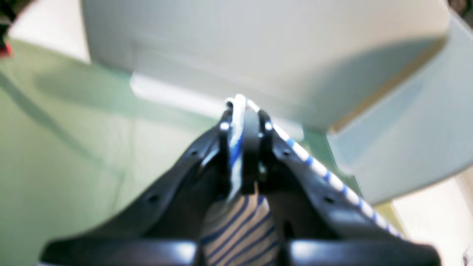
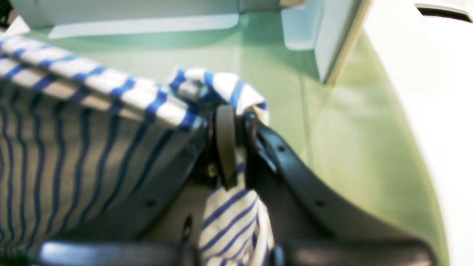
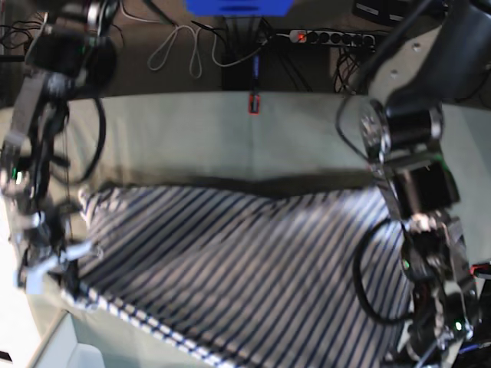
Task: Layout the t-shirt on the table in an organized manner, then fold the t-shirt properly
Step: 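Lift the shirt high with both grippers and shake it out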
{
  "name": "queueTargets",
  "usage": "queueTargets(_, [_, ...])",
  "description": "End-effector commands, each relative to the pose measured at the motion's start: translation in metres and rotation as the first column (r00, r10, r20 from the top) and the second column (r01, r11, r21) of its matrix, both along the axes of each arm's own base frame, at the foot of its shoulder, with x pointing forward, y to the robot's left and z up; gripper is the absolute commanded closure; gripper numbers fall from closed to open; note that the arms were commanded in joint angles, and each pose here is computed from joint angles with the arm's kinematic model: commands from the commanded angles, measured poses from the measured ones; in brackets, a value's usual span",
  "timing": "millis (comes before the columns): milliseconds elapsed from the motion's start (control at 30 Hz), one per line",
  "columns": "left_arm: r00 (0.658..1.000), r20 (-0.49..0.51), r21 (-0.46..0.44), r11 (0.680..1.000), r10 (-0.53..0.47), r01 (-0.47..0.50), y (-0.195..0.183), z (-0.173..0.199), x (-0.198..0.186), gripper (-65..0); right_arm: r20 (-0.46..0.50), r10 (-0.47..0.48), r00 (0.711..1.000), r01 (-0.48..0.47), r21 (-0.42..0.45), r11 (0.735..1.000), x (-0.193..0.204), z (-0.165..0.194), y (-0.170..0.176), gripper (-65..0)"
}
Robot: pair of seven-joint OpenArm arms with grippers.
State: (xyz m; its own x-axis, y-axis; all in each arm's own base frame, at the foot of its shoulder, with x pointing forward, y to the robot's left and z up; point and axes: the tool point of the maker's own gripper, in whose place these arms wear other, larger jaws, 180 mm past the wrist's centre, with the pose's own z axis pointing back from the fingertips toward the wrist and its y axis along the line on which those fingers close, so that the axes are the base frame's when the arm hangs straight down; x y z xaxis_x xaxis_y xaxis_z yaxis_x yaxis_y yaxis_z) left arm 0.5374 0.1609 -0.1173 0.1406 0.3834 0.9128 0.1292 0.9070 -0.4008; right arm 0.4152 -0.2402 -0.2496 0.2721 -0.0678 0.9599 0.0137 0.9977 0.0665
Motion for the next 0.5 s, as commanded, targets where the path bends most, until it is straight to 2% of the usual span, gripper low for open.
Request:
queueTargets(0, [0.991,0.132,-0.001,1.0,0.019,-0.019,0.004,0.057,0.006,0.0,0.116,-0.007,0.993,0.01,-0.021,1.0,0.022,0.043,-0.006,0.0])
queueTargets(133, [0.968,0.251,-0.005,1.0,0.015,-0.014,0.002,0.124,0.009,0.0,0.231,0.019,0.973,-0.007,-0.054,0.999,0.071,0.113,-0.012,0.0])
queueTargets(300, [0.927,0.375,-0.001,1.0,0.021,-0.022,0.006,0.193,0.002,0.0,0.372,0.004,0.928,0.026,-0.075,0.997,0.098,0.204,-0.033,0.0])
queueTargets(400, [0.912,0.408,0.008,0.999,0.035,-0.041,0.016,0.214,-0.001,0.0,0.421,-0.007,0.907,0.049,-0.089,0.995,0.098,0.236,-0.044,0.0])
queueTargets(467, [0.91,0.413,0.012,0.999,0.039,-0.048,0.018,0.215,-0.003,0.0,0.422,-0.009,0.906,0.055,-0.096,0.994,0.096,0.237,-0.047,0.0])
